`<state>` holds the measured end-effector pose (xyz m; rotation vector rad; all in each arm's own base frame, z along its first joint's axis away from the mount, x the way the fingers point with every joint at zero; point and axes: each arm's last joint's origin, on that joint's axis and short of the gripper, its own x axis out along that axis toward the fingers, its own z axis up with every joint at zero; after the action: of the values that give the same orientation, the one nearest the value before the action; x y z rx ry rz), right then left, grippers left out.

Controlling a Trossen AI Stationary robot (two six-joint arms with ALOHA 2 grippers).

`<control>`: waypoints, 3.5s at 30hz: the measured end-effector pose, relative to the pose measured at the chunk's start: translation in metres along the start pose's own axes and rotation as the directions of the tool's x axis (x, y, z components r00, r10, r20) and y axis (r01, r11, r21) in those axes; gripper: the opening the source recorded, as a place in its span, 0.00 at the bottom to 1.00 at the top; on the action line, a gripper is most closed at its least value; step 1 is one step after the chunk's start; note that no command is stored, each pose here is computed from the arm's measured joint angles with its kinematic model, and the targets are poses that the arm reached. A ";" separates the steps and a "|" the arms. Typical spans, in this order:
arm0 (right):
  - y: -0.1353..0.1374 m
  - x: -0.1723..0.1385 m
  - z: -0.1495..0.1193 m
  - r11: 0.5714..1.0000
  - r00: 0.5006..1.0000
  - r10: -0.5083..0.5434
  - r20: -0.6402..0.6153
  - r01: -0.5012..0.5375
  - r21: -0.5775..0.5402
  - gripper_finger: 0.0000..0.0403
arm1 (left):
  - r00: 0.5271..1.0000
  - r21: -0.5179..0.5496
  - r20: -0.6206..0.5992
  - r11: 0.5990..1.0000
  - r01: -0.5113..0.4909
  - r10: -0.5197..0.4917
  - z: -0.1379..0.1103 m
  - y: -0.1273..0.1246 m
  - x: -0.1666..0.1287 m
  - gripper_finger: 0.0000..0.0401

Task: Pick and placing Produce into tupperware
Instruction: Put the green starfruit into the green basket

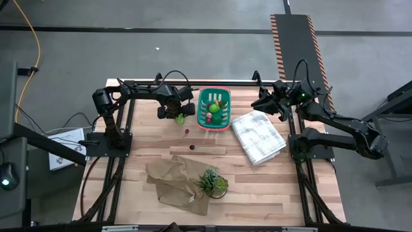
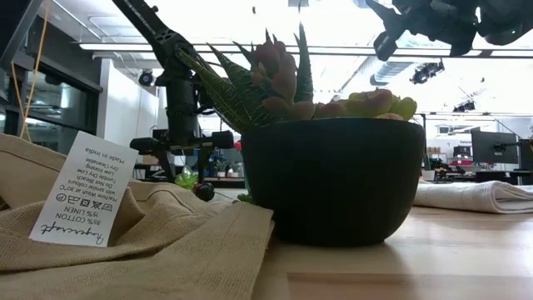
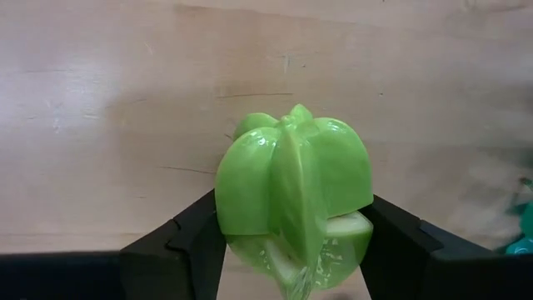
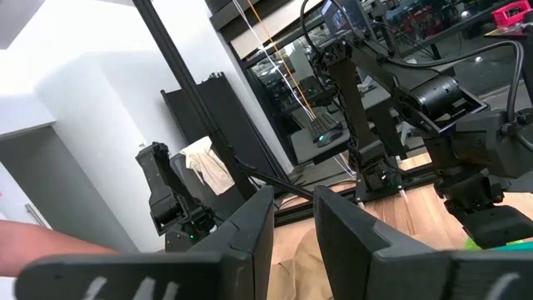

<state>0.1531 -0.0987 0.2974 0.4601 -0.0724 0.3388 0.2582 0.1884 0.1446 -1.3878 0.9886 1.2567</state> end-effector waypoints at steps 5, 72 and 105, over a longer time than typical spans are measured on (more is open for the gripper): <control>0.000 0.000 0.000 1.000 1.000 0.000 0.000 0.000 0.000 0.20 | 1.000 0.000 -0.002 1.000 0.001 -0.001 0.000 0.000 0.000 0.50; -0.001 0.000 -0.001 1.000 1.000 -0.007 -0.007 0.007 0.029 0.20 | 0.913 0.723 0.032 0.640 0.260 -0.407 -0.010 -0.142 -0.090 0.50; -0.001 0.000 -0.001 0.999 1.000 -0.010 -0.004 0.010 0.034 0.20 | 0.911 0.718 0.004 0.635 0.284 -0.412 -0.008 -0.146 -0.079 0.56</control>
<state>0.1537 -0.0993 0.2959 0.4930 -0.0608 0.3315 0.3911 0.2048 0.2430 -0.7809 0.8858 0.5675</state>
